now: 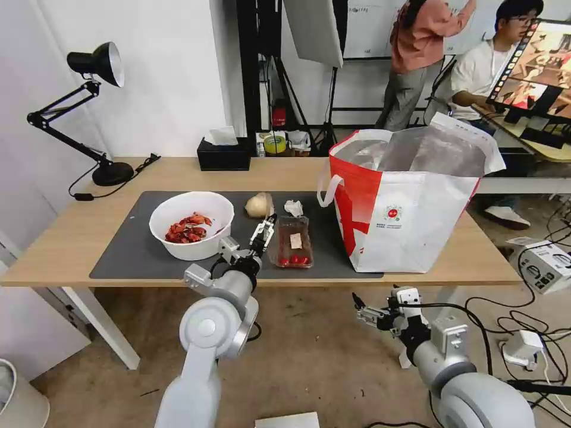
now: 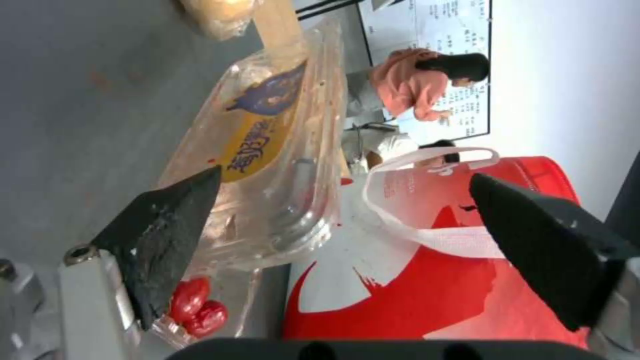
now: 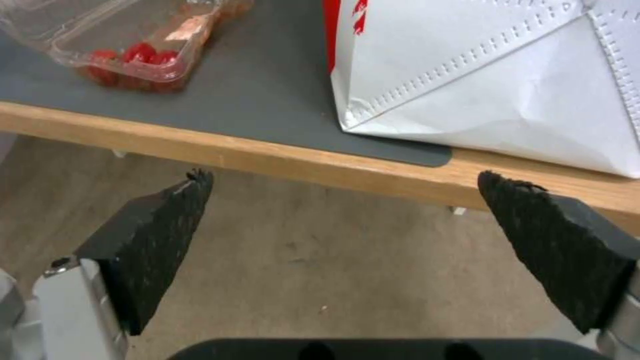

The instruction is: Pick up the trash from the table and place it into the takeout bag.

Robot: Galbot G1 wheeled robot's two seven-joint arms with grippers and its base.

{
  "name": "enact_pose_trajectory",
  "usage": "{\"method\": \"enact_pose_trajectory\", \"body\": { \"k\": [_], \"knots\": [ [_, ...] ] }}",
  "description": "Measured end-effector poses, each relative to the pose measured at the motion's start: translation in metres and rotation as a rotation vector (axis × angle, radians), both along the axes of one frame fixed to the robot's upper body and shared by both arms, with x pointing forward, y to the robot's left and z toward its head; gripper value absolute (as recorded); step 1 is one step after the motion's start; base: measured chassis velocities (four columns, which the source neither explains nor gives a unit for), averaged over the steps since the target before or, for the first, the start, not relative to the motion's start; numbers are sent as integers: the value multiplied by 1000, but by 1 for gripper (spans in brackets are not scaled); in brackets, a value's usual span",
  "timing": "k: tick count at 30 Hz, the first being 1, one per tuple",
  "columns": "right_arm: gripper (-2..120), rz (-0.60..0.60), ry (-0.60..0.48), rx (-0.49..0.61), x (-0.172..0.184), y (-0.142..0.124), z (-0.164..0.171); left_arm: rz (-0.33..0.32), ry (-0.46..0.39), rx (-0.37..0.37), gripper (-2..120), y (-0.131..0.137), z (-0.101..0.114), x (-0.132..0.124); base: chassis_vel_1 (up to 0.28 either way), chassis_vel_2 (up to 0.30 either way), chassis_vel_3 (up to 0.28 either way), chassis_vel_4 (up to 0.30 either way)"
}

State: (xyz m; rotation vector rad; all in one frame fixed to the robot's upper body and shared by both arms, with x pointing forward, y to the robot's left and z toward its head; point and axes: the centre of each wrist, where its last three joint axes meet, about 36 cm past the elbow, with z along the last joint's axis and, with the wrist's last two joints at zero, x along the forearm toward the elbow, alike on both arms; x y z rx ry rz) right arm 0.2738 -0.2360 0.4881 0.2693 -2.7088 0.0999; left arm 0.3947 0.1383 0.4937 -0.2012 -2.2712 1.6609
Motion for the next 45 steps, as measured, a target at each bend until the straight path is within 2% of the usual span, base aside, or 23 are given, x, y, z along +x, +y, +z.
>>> {"method": "enact_pose_trajectory", "body": {
  "k": [16, 26, 29, 30, 33, 34, 36, 37, 40, 41, 42, 44, 45],
  "knots": [
    [100, -29, -3, -11, -12, -5, 7, -68, 8, 6, 100, -23, -2, 2, 0, 0, 0, 0],
    [100, -42, 1, -12, -20, -4, 9, -110, -11, 39, 100, -25, 3, 2, 0, 0, 0, 0],
    [100, -43, 2, -12, -22, -4, 9, -122, -32, 102, 100, -23, 4, 2, 0, 0, 0, 0],
    [100, -43, 2, -12, -22, -4, 9, -122, -32, 102, 100, -23, 4, 2, 0, 0, 0, 0],
    [100, -42, 2, -12, -23, -4, 9, -133, -79, 168, 100, -17, 7, 1, 0, 0, 0, 0],
    [100, -42, 2, -12, -23, -4, 9, -133, -79, 168, 100, -17, 7, 1, 0, 0, 0, 0],
    [100, -39, -3, -12, -23, -4, 9, -139, -111, 232, 93, -12, 7, 1, 0, 0, 0, 0],
    [100, -39, -3, -12, -23, -4, 9, -139, -111, 232, 93, -12, 7, 1, 0, 0, 0, 0],
    [100, -31, -22, 2, -21, -3, 9, -163, -183, 403, 78, -9, 1, -1, 0, 0, 0, 0],
    [100, -31, -22, 2, -21, -3, 9, -163, -183, 403, 78, -9, 1, -1, 0, 0, 0, 0],
    [100, -27, -24, 14, -20, -3, 9, -170, -202, 450, 75, -9, -2, -1, 0, 0, 0, 0],
    [100, -16, -38, 56, -16, -3, 8, -196, -264, 595, 64, -4, -10, 0, 0, 0, 0, 0],
    [100, -16, -38, 56, -16, -3, 8, -196, -264, 595, 64, -4, -10, 0, 0, 0, 0, 0]
  ]
}}
